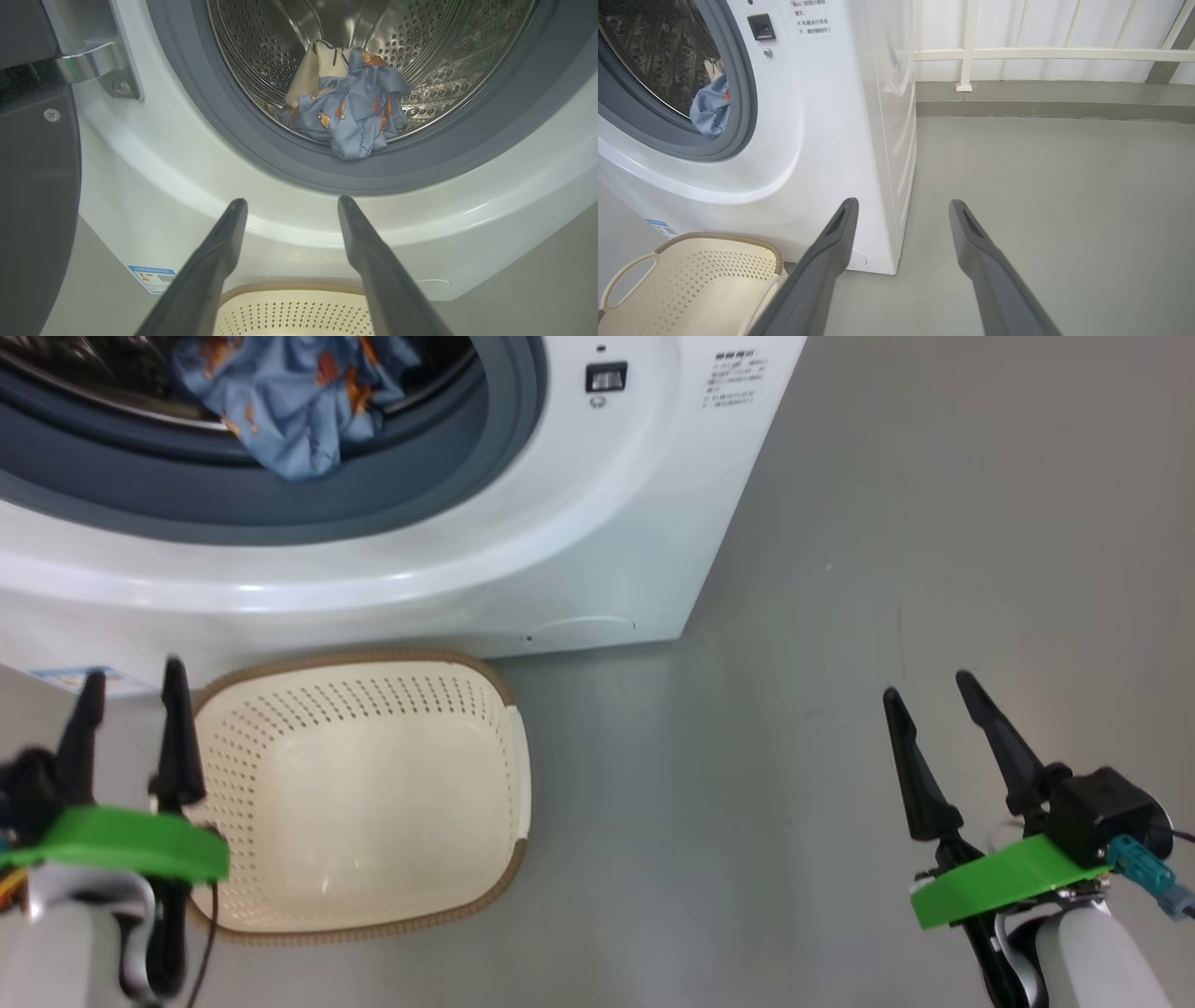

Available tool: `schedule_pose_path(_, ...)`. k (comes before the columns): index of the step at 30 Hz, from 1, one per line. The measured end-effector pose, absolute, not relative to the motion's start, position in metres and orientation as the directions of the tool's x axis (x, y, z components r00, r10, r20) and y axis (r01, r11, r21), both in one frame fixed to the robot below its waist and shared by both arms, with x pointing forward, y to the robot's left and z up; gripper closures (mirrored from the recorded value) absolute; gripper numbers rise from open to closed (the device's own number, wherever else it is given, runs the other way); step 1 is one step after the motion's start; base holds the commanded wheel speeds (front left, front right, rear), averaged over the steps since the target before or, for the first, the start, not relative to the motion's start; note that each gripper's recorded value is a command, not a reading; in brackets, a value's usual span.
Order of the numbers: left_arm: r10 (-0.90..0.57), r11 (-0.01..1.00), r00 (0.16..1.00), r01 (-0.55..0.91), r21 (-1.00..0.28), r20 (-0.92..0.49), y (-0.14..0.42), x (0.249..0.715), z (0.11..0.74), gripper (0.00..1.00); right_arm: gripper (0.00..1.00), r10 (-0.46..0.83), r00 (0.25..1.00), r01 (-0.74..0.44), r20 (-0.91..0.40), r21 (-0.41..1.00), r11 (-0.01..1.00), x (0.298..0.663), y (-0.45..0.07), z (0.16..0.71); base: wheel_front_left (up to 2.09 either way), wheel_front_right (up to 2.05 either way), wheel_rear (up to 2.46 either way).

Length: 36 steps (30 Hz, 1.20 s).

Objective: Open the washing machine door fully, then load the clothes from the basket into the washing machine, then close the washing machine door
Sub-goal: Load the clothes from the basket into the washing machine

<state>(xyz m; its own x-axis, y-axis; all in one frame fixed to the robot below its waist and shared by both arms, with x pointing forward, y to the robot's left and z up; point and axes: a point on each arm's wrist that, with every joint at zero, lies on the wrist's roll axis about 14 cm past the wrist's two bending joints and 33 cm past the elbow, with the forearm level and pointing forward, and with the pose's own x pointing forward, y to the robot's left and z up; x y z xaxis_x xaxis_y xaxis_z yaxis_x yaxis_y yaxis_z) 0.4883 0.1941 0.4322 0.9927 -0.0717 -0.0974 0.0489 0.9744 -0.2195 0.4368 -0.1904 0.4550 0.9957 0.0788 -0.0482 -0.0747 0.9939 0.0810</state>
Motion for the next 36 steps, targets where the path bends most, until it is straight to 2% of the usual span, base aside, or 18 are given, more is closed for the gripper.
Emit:
schedule_pose_path(23,-0.007,0.986,0.998,-0.005,-0.165,-0.067,0.216,0.391,0.461,0.0,0.0,0.064,0.997,-0.061,-0.041,0.068,0.996,0.377,-0.2,0.472,0.0,0.0,0.0)
schedule_pose_path(36,0.015,0.986,0.998,-0.026,-0.164,-0.068,0.218,0.368,0.462,0.0,0.0,0.04,0.999,-0.037,-0.037,0.066,0.997,0.364,-0.208,0.475,0.0,0.0,0.0)
